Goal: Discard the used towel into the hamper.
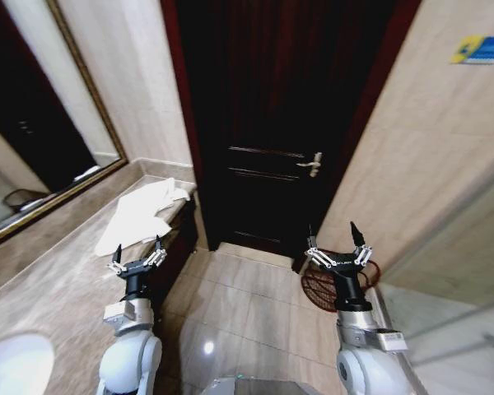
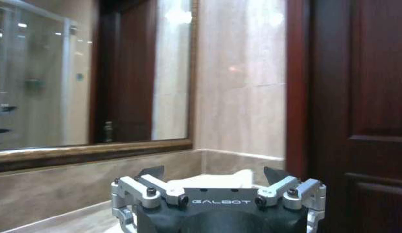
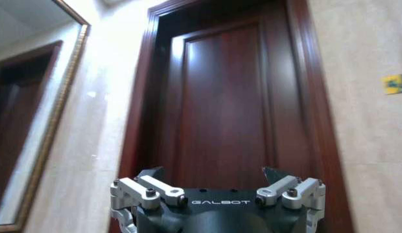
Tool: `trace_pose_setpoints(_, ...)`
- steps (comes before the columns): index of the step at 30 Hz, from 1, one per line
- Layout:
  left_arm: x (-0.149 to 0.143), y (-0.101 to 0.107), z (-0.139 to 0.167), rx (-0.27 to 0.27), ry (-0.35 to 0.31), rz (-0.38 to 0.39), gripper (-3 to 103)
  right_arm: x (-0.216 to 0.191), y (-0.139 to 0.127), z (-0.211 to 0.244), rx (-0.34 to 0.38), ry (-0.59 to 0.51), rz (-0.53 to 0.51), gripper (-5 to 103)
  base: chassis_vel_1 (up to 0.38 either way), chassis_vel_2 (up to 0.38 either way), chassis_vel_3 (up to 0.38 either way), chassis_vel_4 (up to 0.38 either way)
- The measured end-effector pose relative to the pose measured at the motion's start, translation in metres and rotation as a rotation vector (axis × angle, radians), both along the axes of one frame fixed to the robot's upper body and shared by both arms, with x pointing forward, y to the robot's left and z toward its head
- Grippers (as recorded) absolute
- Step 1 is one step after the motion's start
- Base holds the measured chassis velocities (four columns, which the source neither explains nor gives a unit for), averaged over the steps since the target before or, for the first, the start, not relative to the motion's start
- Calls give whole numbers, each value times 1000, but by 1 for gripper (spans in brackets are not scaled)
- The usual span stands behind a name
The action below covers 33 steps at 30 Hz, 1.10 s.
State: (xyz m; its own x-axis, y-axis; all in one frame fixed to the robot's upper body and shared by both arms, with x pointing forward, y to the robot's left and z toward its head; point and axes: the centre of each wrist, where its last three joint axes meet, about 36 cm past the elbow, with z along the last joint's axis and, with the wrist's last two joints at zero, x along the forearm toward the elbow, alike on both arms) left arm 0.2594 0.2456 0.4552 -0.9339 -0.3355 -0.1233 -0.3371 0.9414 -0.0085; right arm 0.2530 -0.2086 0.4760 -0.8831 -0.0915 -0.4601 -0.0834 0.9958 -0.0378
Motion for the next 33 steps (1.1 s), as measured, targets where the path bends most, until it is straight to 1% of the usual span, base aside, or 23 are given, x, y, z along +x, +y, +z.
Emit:
trace_pose_setpoints(8,1,0,-5,-2,16,0,100,0,-1,0,-5,7,-5,100,128,124,123,126)
trace_pose_setpoints(12,7,1,-14,-6,4,7,100,0,0,1,-4,8,-1,100,131,129,119,115)
trace_pose_setpoints(15,21,3,-27,-27,18,22,100,0,0,-1,-6,11,-1,100,85,75,79,86)
trace_pose_setpoints(16,21,3,-27,-27,18,22,100,0,0,-1,-6,11,-1,100,60,59,39,36)
trace_pose_setpoints(18,32,3,-32,-45,37,21,100,0,0,-2,-11,13,-2,100,0,0,0,0)
trace_pose_setpoints(20,39,0,-33,-68,45,4,100,0,0,-3,-15,16,-3,100,0,0,0,0)
trace_pose_setpoints(21,39,0,-33,-68,45,4,100,0,0,-3,-15,16,-3,100,0,0,0,0)
trace_pose_setpoints(23,44,-3,-34,-82,48,-26,100,-1,-1,-3,-17,19,-7,100,0,0,0,0)
trace_pose_setpoints(25,45,-4,-34,-86,50,-37,100,-1,-1,-3,-19,24,-7,100,0,0,0,0)
trace_pose_setpoints(26,46,-6,-35,-89,53,-58,100,-2,-2,-2,-22,36,-6,100,0,0,0,0)
trace_pose_setpoints(28,48,-7,-37,-92,56,-75,100,-2,-2,-1,-20,46,-8,100,0,0,0,0)
trace_pose_setpoints(33,49,-8,-43,-96,66,-85,100,-1,-1,-1,-24,54,-1,100,0,0,0,0)
